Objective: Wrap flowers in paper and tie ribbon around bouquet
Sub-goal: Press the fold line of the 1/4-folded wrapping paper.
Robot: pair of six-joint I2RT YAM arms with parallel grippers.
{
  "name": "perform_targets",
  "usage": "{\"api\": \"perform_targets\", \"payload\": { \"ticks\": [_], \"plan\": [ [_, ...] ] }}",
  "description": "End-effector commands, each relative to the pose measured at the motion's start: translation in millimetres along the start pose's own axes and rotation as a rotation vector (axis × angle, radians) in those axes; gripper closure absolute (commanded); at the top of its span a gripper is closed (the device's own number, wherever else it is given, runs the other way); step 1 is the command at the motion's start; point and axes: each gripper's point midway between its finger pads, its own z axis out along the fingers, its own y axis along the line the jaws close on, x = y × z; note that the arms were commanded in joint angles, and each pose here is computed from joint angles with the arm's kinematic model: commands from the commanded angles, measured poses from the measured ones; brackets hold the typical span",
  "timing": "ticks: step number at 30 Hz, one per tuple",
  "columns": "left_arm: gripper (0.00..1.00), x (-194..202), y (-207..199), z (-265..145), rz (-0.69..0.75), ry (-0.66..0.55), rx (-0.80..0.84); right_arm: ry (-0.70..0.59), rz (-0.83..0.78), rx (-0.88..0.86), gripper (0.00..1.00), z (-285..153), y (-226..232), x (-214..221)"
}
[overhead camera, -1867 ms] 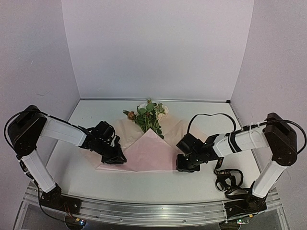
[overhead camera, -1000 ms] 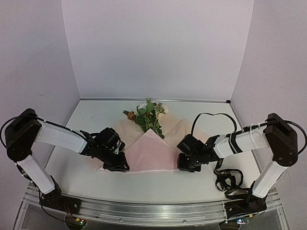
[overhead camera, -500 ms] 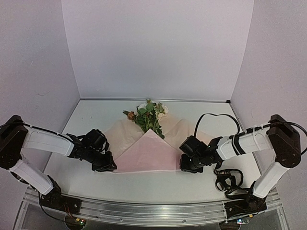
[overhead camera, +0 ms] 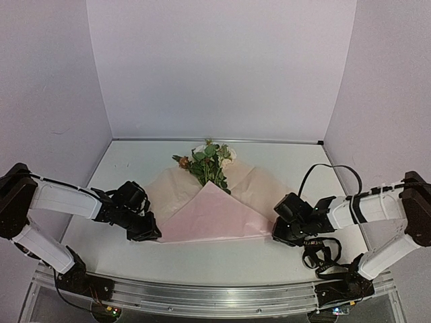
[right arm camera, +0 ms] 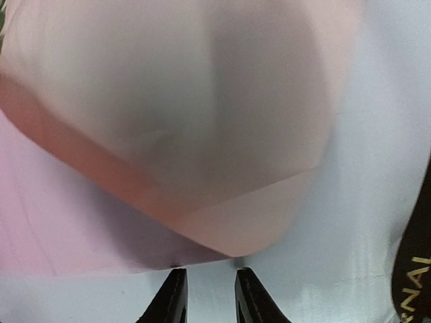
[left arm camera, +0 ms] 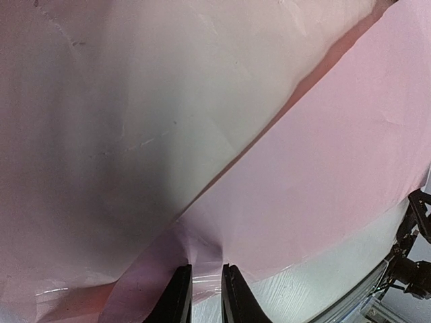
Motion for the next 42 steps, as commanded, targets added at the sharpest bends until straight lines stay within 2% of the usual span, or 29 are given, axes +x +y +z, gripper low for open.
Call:
{"api": "perform_targets", "payload": {
  "ticks": [1, 8, 14, 17, 22, 24, 34, 38, 42],
  "plan": [
    [0.83, 15.6, 46.3, 4.5, -0.040, 0.041, -0.162, -0.035, 0.073, 0.017, 0.63, -4.0, -18.2, -8.0],
    [0.84, 13.5, 41.8, 4.3, -0.030, 0.042, -0.152, -0.076, 0.166, -0.147, 0.46, 2.5, 1.1, -11.4],
    [0.84, 11.3, 38.3, 5.6, -0.025, 0.043, -0.146, -0.127, 0.210, -0.224, 0.41, 4.7, 10.3, -19.4],
    [0.84, 10.2, 36.8, 5.2, -0.022, 0.043, -0.146, -0.128, 0.244, -0.201, 0.47, 11.6, 5.1, -18.0],
    [0.84, 8.6, 35.4, 5.2, -0.014, 0.044, -0.150, -0.183, 0.292, -0.175, 0.64, 14.8, -13.8, -19.9],
    [0.84, 7.7, 34.3, 5.4, -0.011, 0.044, -0.149, -0.199, 0.281, -0.175, 0.67, 12.7, -15.9, -21.3],
    [0.83, -1.1, 16.9, -0.1, 0.035, 0.034, -0.111, -0.262, 0.206, -0.246, 0.99, 7.6, 3.3, -33.9],
    [0.83, -8.9, -0.2, -7.6, 0.073, 0.022, -0.071, -0.289, 0.192, -0.272, 1.00, 4.9, 9.4, -37.9],
    [0.80, -27.3, -41.5, -27.7, 0.165, -0.027, 0.007, -0.312, 0.158, -0.290, 1.00, -1.3, 16.3, -39.4]
  ]
}}
